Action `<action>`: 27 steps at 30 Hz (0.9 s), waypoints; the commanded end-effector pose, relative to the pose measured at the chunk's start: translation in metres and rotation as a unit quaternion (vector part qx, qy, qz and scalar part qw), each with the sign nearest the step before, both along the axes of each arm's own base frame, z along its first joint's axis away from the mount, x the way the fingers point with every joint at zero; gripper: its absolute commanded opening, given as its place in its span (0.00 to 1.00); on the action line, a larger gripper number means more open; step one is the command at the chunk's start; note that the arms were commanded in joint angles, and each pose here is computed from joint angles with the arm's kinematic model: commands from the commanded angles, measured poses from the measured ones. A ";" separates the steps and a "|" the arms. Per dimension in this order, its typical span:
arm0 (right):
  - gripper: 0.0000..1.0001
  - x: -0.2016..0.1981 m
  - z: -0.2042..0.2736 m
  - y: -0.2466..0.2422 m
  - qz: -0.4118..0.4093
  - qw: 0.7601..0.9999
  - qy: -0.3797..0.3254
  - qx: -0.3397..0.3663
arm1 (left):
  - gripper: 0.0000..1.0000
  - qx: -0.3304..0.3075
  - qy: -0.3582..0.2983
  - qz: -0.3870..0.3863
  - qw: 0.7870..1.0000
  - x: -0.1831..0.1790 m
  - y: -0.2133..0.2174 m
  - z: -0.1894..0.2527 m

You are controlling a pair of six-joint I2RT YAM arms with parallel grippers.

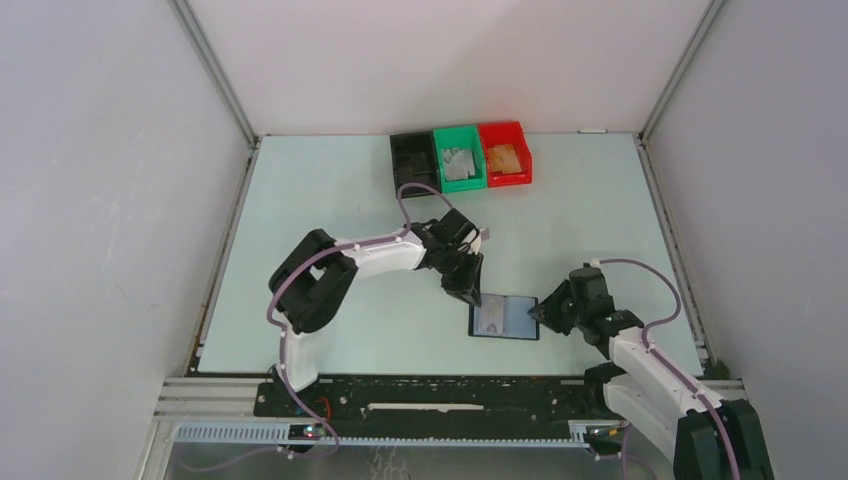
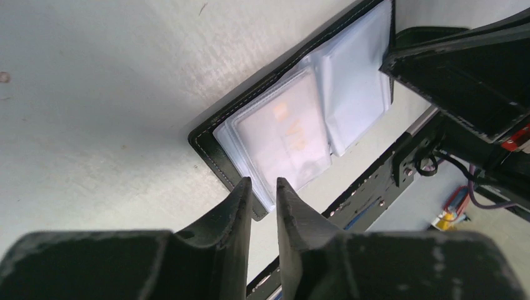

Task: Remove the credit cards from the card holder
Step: Remove the credit card from the card holder.

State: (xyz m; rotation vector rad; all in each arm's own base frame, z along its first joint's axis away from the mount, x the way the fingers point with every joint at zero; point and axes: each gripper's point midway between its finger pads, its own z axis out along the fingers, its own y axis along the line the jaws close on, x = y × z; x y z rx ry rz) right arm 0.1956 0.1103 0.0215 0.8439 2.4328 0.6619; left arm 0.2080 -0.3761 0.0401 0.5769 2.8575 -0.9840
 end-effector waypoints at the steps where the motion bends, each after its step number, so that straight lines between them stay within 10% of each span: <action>1: 0.25 0.003 -0.005 -0.005 0.010 1.000 0.008 -0.022 | 0.27 -0.027 -0.047 0.012 0.998 0.009 -0.010 0.036; 27: 0.24 0.001 -0.009 -0.003 0.010 1.000 0.009 -0.012 | 0.34 -0.040 0.010 0.001 0.999 -0.004 -0.033 0.013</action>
